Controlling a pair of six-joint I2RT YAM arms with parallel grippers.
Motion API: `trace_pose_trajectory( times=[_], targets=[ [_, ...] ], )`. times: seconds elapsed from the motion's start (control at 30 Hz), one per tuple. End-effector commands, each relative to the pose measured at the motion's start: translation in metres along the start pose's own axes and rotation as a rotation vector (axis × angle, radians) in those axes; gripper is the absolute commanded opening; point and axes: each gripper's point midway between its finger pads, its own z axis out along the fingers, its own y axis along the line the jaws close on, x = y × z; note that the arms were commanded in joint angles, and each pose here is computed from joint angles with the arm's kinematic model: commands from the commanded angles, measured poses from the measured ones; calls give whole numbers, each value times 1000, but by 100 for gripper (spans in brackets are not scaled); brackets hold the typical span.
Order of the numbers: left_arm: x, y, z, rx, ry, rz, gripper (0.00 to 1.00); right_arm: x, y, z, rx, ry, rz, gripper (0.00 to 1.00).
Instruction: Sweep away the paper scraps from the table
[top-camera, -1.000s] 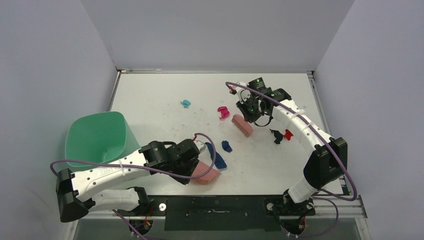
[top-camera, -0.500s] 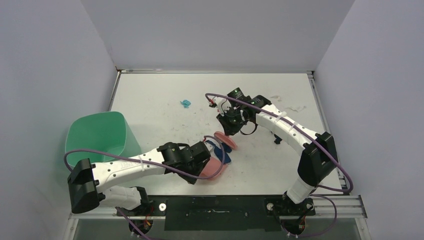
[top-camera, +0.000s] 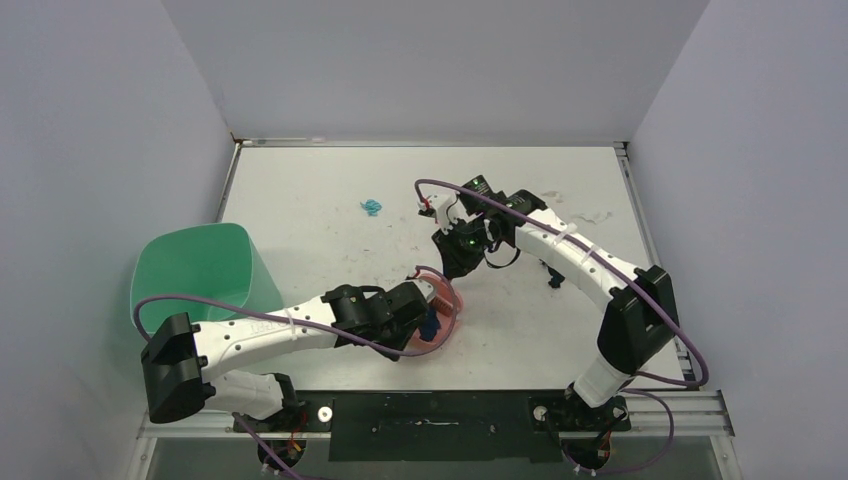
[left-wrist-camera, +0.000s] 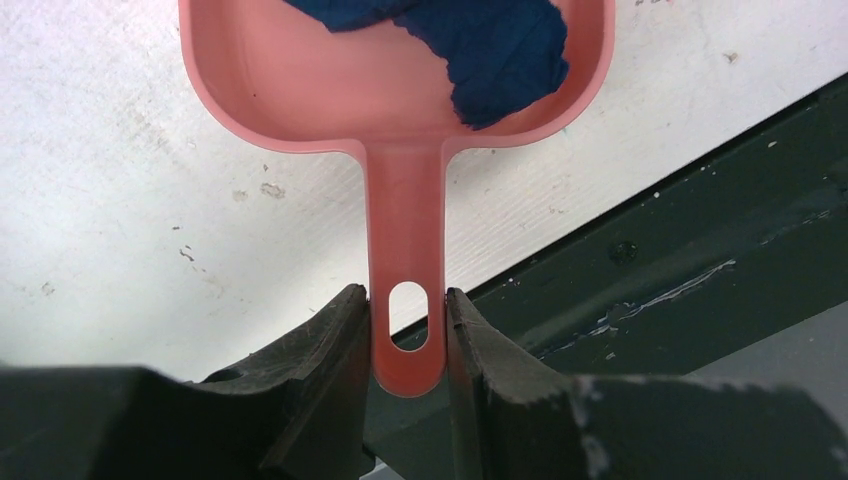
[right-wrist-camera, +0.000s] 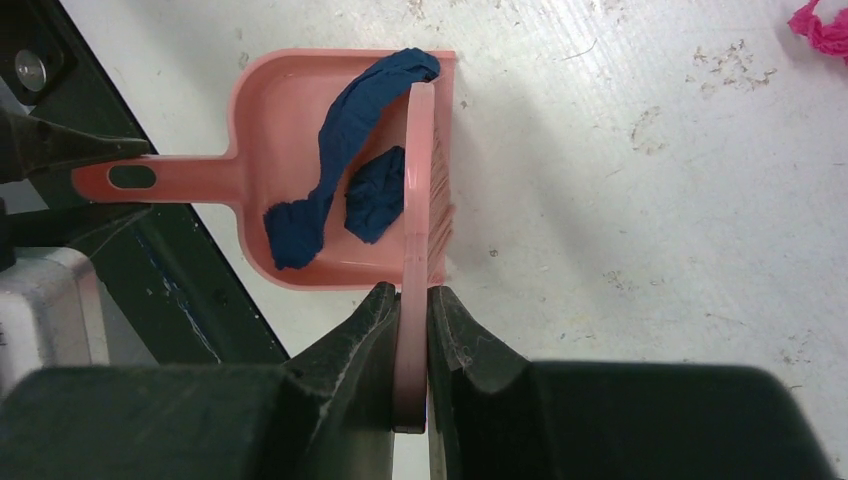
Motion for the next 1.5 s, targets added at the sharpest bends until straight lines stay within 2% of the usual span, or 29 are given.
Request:
trace_pose_trajectory(
  times=[0.0,0.33,0.6,0.73,0.9,1.13,1.3,1.47],
  targets=[
    [-35,-15,0,47,-139,7,0,3,22,-17,-66,-9,-16,5],
    [-44,-12,6,66,-276,-20,0,24,-10,-61,69,29,-119,5],
    [-53,-49,24,160,-388,48,0,35,-49,-123,194,-22,-129,5],
    [-62,-70,30,185,-439,108,0,45,-83,-160,332,-32,-80,5],
    [-71,-97,33,194,-389,159,0,78,-139,-209,529,-27,74,5],
    [-76,-122,28,174,-275,206,0,140,-232,-270,910,-3,277,5],
    [-80,-131,32,164,-217,242,0,170,-276,-271,1074,69,291,5],
    [-88,-134,42,131,-157,263,0,176,-292,-244,1000,80,334,5]
  ],
)
